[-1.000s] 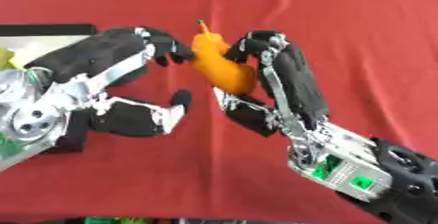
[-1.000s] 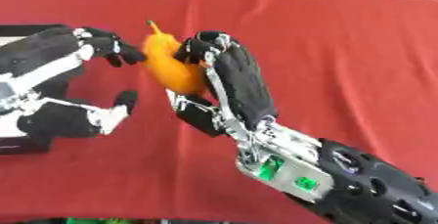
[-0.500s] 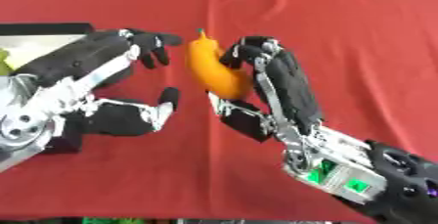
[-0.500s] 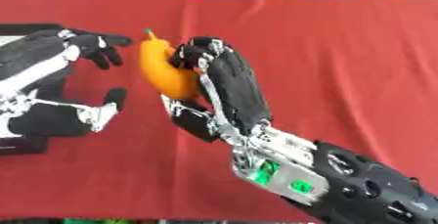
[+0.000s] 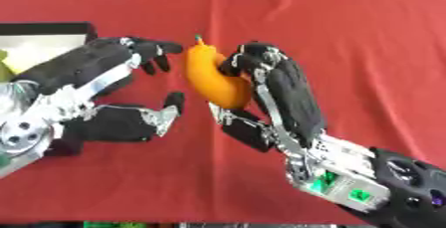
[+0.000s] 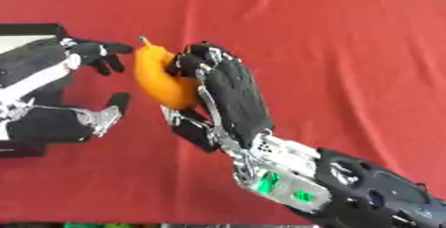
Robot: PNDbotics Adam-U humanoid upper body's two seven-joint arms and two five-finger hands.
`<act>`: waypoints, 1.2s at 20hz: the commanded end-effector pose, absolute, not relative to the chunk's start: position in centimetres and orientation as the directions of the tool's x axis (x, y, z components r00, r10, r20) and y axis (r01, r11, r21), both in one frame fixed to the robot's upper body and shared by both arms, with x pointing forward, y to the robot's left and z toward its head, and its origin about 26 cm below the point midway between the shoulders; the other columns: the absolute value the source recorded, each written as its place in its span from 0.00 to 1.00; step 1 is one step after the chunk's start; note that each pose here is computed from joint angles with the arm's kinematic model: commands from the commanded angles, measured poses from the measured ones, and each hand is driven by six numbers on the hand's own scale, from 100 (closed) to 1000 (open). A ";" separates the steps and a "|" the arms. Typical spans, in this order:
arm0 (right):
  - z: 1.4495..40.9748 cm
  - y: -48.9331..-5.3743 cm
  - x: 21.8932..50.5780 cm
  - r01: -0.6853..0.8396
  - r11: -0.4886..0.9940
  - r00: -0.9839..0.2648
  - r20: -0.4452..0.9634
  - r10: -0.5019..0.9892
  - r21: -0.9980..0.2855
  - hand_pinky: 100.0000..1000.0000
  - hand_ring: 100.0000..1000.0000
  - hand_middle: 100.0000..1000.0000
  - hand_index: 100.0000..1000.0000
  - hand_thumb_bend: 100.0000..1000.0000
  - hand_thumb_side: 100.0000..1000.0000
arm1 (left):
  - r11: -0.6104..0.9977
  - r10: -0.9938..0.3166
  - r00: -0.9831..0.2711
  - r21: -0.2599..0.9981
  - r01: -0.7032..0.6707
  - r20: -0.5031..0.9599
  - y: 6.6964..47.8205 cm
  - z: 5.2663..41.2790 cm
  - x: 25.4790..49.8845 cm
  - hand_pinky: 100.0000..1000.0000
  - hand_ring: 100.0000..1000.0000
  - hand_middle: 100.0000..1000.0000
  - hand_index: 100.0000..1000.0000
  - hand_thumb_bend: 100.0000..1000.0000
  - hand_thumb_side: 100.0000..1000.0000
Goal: Pick up the objects with one hand, pass them to the other hand, and then place them into the box on the other side of the table.
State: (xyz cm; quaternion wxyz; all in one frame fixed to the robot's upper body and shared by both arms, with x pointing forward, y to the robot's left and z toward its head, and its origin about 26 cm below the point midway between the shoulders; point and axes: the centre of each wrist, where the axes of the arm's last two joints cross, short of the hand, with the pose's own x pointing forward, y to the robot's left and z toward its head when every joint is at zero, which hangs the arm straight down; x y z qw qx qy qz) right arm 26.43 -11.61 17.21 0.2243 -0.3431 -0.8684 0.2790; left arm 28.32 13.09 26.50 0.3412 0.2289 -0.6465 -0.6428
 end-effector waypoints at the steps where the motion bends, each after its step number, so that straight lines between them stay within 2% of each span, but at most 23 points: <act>1: 17.6 -11.6 26.2 0.726 0.524 -0.486 0.208 0.849 -0.445 0.23 0.54 0.30 0.43 0.00 0.00 | 0.056 -0.742 -0.660 0.993 0.108 0.114 13.2 27.4 28.2 0.85 0.72 0.71 0.98 0.00 0.57; 7: 17.4 -11.4 26.0 0.722 0.533 -0.503 0.194 0.842 -0.441 0.24 0.54 0.30 0.43 0.00 0.00 | 0.060 -0.754 -0.648 0.993 0.097 0.109 13.1 27.7 28.2 0.86 0.73 0.72 0.99 0.00 0.57; 17: 17.3 -11.6 26.0 0.723 0.528 -0.502 0.187 0.845 -0.445 0.21 0.53 0.29 0.42 0.00 0.00 | -0.009 -0.770 -0.635 0.994 0.107 0.062 13.3 27.8 28.3 0.89 0.76 0.74 0.99 0.00 0.69; 21: 17.2 -11.7 26.0 0.726 0.523 -0.497 0.185 0.848 -0.447 0.20 0.53 0.29 0.42 0.00 0.00 | -0.010 -0.785 -0.618 0.996 0.088 0.046 13.6 27.9 28.4 0.89 0.76 0.74 0.99 0.00 0.62; 24: 17.1 -11.8 26.0 0.726 0.517 -0.487 0.191 0.852 -0.453 0.19 0.53 0.29 0.42 0.00 0.00 | -0.009 -0.791 -0.611 0.998 0.062 0.031 13.9 27.8 28.5 0.91 0.77 0.75 0.99 0.00 0.64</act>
